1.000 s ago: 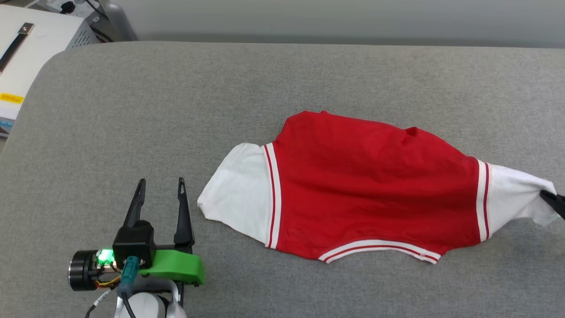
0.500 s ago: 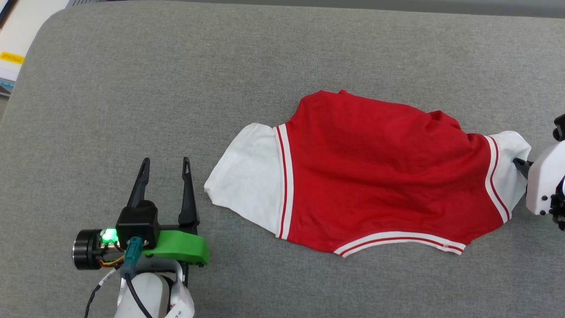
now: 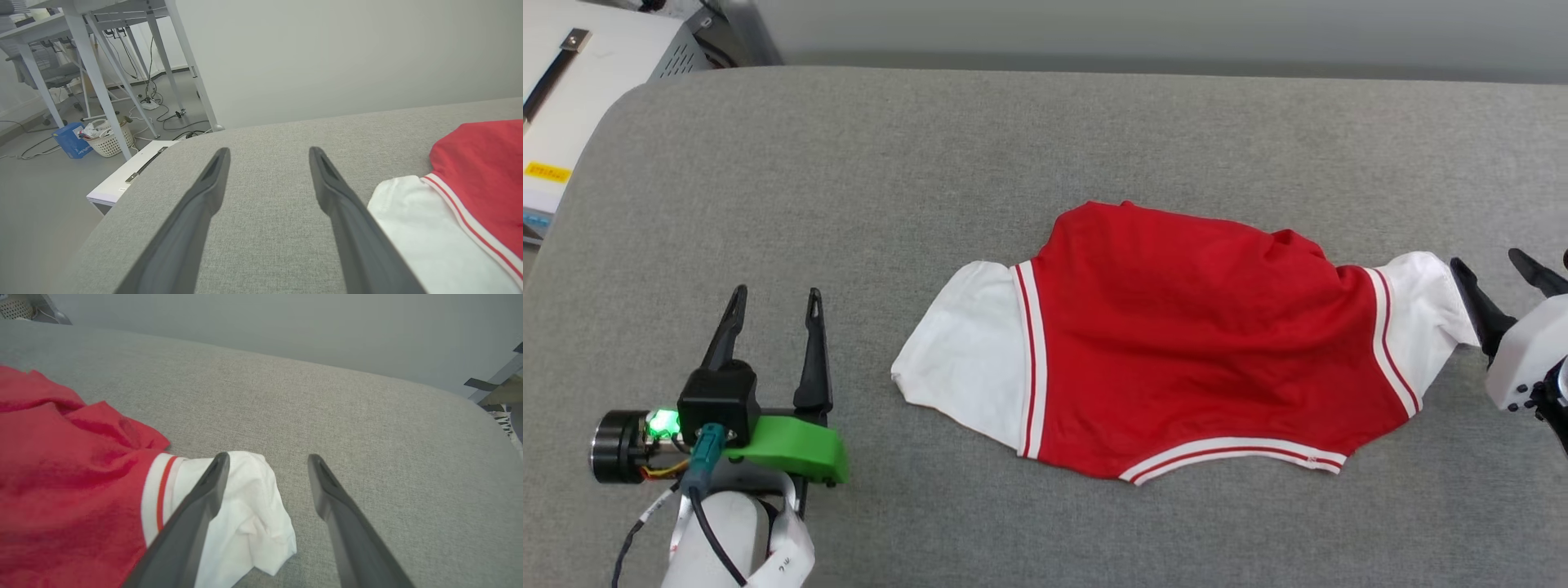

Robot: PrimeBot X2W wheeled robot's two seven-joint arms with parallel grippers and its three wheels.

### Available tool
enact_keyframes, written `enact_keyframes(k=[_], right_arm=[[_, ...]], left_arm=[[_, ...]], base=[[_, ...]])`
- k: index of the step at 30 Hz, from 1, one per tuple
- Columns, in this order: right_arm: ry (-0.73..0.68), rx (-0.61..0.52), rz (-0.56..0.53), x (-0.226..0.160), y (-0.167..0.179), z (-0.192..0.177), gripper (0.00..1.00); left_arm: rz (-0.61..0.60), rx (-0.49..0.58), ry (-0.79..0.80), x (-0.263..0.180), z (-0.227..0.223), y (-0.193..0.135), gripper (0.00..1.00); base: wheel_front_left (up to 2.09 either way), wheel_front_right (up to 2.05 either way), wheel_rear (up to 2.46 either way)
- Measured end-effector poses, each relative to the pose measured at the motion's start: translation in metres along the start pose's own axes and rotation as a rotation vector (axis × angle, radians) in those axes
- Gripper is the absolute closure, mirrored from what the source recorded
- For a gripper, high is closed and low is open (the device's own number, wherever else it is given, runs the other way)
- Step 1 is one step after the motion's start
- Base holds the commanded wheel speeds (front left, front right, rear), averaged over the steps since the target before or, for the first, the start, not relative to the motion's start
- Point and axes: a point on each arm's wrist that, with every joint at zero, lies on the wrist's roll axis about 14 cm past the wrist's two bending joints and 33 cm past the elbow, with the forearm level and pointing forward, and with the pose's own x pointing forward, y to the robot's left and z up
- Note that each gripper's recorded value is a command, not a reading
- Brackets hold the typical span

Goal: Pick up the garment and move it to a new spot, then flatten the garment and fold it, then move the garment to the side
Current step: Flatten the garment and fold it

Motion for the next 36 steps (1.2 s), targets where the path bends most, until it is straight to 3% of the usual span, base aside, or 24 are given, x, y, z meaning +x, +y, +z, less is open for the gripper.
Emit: enact_keyframes(k=[6, 10, 13, 16, 19, 36], right_arm=[[-0.205, -0.008, 0.004, -0.026, 0.011, 0.03, 0.0], [-0.256, 0.005, 0.017, -0.043, 0.026, 0.029, 0.0], [-0.266, 0.028, 0.025, -0.054, 0.038, 0.024, 0.0], [-0.267, 0.056, 0.032, -0.067, 0.053, 0.016, 0.0], [-0.255, 0.079, 0.03, -0.072, 0.06, 0.009, 0.0], [-0.155, 0.104, 0.018, -0.068, 0.063, -0.02, 0.0]], left_arm=[[-0.116, 0.029, 0.016, 0.028, 0.021, -0.003, 0.0], [-0.182, 0.035, 0.172, 0.046, 0.018, -0.008, 0.0], [-0.242, 0.013, 0.323, 0.049, 0.009, -0.019, 0.0], [-0.412, -0.04, 0.588, 0.033, -0.012, -0.053, 0.0], [-0.478, 0.009, 0.717, 0.022, -0.027, -0.059, 0.0], [-0.61, 0.133, 1.145, -0.01, -0.119, -0.078, 0.0]], base=[[0.0, 0.0, 0.0], [0.0, 0.0, 0.0], [0.0, 0.0, 0.0], [0.0, 0.0, 0.0], [0.0, 0.0, 0.0], [0.0, 0.0, 0.0]])
